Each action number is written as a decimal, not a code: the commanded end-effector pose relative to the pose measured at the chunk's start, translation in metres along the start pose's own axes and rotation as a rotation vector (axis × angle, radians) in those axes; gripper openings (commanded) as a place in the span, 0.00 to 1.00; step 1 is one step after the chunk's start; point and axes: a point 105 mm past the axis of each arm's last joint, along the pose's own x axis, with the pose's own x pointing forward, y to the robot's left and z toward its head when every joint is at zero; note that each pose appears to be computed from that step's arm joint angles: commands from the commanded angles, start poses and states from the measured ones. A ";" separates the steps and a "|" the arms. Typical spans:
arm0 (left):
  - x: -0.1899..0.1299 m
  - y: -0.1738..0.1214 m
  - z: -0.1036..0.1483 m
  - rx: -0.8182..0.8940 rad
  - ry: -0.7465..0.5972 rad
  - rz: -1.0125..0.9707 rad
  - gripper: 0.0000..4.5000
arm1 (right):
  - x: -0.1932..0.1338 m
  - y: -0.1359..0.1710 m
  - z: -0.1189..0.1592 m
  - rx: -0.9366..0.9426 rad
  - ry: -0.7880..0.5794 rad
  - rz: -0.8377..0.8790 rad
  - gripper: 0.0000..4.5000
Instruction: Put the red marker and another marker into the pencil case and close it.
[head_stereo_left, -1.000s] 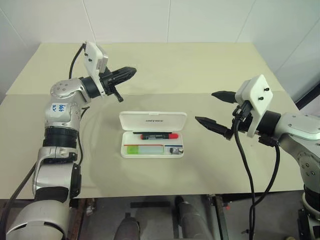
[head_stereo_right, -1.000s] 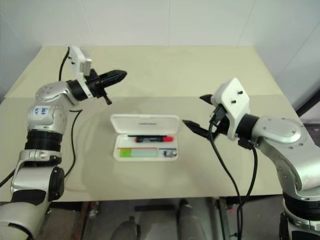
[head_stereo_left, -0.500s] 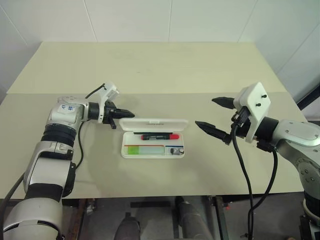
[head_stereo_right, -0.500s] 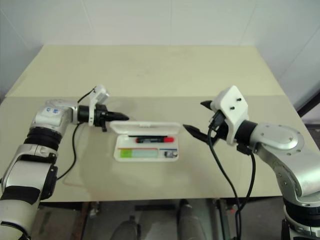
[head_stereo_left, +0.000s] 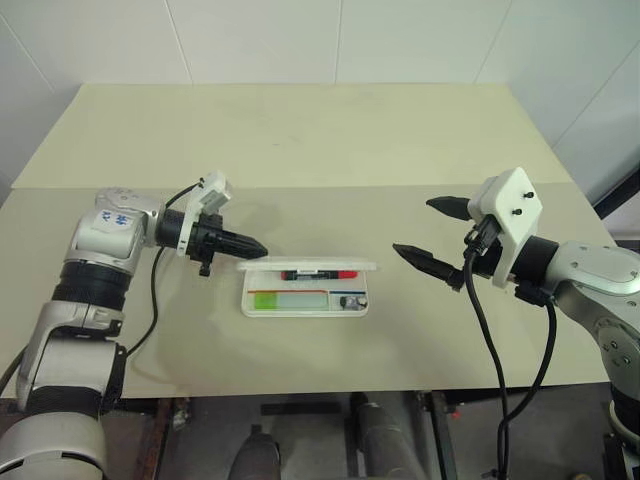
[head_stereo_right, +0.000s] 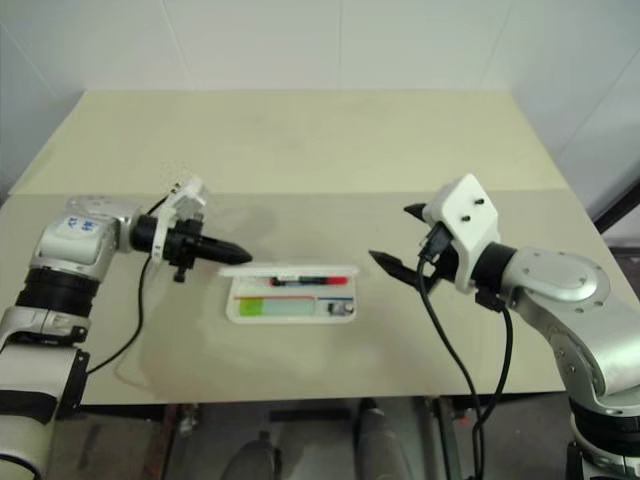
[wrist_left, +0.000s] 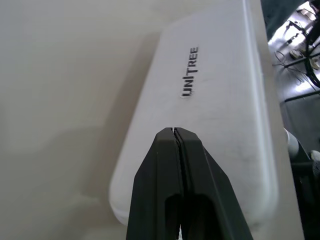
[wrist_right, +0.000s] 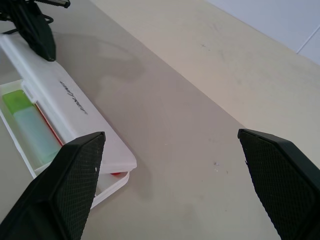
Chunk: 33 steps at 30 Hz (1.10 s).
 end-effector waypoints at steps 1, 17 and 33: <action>0.000 -0.009 0.001 0.043 0.032 -0.033 0.00 | -0.005 -0.004 0.013 -0.048 -0.041 -0.026 1.00; 0.053 -0.004 -0.022 0.075 0.201 -0.012 0.00 | -0.003 0.000 0.012 -0.046 -0.038 -0.024 1.00; 0.075 -0.004 -0.009 0.196 0.178 -0.026 0.00 | -0.006 0.002 0.010 -0.040 -0.026 -0.030 1.00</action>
